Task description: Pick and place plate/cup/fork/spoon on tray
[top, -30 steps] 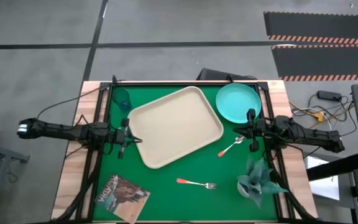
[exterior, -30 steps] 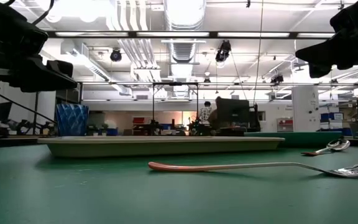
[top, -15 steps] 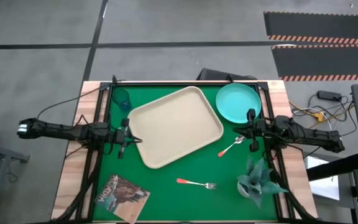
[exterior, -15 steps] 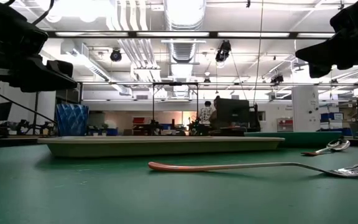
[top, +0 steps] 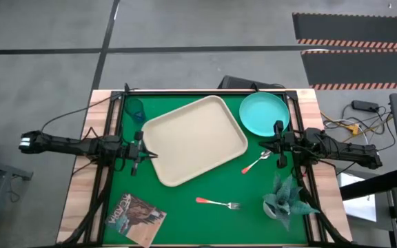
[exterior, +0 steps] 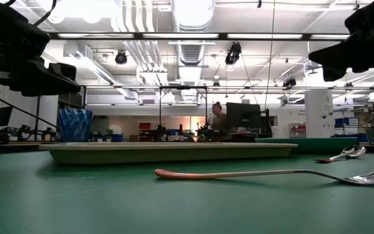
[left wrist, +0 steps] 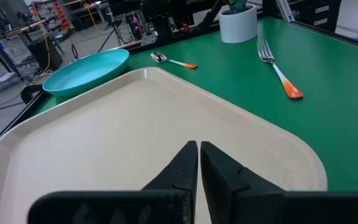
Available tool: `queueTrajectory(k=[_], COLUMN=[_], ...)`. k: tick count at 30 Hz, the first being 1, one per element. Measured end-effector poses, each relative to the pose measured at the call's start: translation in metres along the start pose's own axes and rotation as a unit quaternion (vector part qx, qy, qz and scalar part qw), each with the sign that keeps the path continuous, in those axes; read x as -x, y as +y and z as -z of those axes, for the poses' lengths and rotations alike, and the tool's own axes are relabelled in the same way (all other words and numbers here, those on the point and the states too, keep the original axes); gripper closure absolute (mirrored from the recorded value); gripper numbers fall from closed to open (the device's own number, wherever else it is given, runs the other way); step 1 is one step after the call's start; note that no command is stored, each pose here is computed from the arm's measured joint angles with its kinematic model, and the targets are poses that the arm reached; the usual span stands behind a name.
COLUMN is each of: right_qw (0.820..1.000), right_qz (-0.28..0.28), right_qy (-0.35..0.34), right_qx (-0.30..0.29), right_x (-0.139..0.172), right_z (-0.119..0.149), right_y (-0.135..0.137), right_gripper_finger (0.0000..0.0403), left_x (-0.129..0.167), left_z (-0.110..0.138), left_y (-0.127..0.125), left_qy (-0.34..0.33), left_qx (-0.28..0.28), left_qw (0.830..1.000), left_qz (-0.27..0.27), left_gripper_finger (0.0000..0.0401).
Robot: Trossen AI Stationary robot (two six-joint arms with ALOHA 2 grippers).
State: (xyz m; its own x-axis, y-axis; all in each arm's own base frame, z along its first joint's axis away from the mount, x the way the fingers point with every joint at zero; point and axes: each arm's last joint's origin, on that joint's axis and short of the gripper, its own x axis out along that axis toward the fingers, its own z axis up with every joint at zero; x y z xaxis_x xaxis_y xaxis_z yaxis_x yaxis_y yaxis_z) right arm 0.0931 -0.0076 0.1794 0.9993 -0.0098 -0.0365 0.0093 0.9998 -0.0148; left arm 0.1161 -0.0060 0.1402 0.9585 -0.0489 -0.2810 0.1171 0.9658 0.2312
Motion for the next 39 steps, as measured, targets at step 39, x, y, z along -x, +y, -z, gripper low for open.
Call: queueTrajectory(k=[39], right_qw=[0.976], right_qz=[-0.009], right_qy=[-0.209], right_qx=[-0.054], right_x=[0.009], right_z=[-0.040], right_y=[0.000], right_gripper_finger=[0.0394], left_x=[0.018], left_z=[-0.054], left_y=[0.013], left_qy=[-0.288], left_qx=[-0.049], left_qw=[0.952], left_qz=[-0.090], left_gripper_finger=[0.0396])
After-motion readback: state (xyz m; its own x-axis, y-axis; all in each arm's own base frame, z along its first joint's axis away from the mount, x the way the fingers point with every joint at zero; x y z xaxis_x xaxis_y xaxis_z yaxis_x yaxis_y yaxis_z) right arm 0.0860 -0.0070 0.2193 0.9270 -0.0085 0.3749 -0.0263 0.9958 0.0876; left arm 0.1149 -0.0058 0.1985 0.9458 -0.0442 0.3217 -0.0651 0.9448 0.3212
